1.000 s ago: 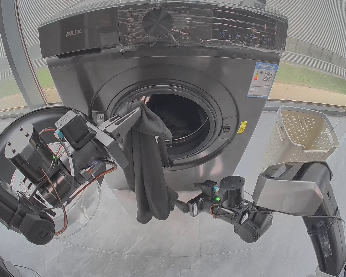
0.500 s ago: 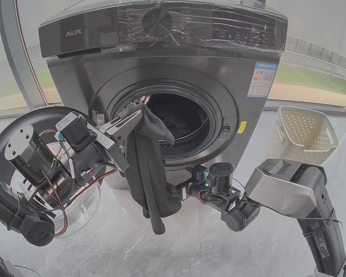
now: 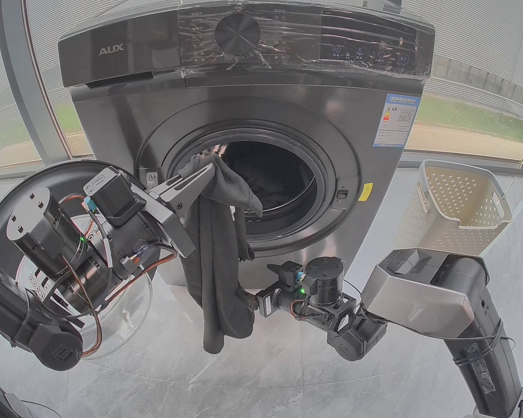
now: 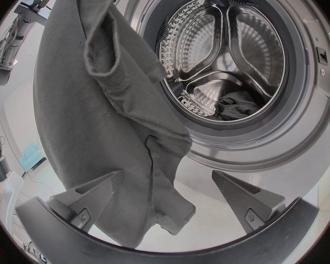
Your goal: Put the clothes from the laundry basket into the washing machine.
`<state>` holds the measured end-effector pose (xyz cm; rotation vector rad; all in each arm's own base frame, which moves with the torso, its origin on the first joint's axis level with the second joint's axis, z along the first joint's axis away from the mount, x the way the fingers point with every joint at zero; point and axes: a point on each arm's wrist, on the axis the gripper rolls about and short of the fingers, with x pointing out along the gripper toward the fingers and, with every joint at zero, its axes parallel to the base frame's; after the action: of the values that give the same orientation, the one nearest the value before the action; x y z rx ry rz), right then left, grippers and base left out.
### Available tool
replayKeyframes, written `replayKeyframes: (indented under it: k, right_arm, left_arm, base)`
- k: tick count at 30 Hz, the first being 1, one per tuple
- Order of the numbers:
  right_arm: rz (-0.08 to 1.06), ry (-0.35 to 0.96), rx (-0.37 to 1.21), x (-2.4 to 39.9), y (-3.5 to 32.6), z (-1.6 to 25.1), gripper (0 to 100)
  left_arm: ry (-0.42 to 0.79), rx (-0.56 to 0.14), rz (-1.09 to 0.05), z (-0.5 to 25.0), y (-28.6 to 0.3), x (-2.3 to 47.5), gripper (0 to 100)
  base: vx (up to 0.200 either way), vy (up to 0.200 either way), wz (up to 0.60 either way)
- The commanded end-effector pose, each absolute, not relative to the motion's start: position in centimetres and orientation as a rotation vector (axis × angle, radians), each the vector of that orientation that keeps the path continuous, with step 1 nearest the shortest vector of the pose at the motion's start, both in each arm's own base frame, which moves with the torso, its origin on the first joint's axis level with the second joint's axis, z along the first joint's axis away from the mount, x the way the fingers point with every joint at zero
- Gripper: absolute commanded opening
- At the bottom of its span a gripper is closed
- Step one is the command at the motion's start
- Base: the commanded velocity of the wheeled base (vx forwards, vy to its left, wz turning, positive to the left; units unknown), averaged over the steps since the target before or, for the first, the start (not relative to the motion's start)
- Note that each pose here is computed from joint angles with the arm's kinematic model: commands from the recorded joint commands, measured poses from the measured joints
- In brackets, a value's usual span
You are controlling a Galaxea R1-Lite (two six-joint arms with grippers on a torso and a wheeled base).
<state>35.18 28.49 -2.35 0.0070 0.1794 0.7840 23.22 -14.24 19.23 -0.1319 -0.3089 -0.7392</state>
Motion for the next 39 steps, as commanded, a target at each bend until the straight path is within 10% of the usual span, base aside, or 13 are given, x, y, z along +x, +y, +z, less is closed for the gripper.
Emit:
replayKeyframes:
  k: [1,18,39]
  right_arm:
    - [0.781,0.172,0.008,35.4,28.4,-2.2,100]
    - [0.865,0.154,0.030,39.0,27.3,-5.2,100]
    - [0.637,0.106,0.024,41.1,25.5,-0.8,100]
  left_arm:
    - [-0.310,-0.133,-0.740,19.3,-14.2,23.2,0]
    - [-0.305,-0.132,-0.740,19.1,-14.2,23.1,0]
    - [-0.305,-0.141,-0.744,19.2,-14.2,23.0,0]
  base:
    - [0.000,0.000,0.00]
    - [0.000,0.000,0.00]
    - [0.000,0.000,0.00]
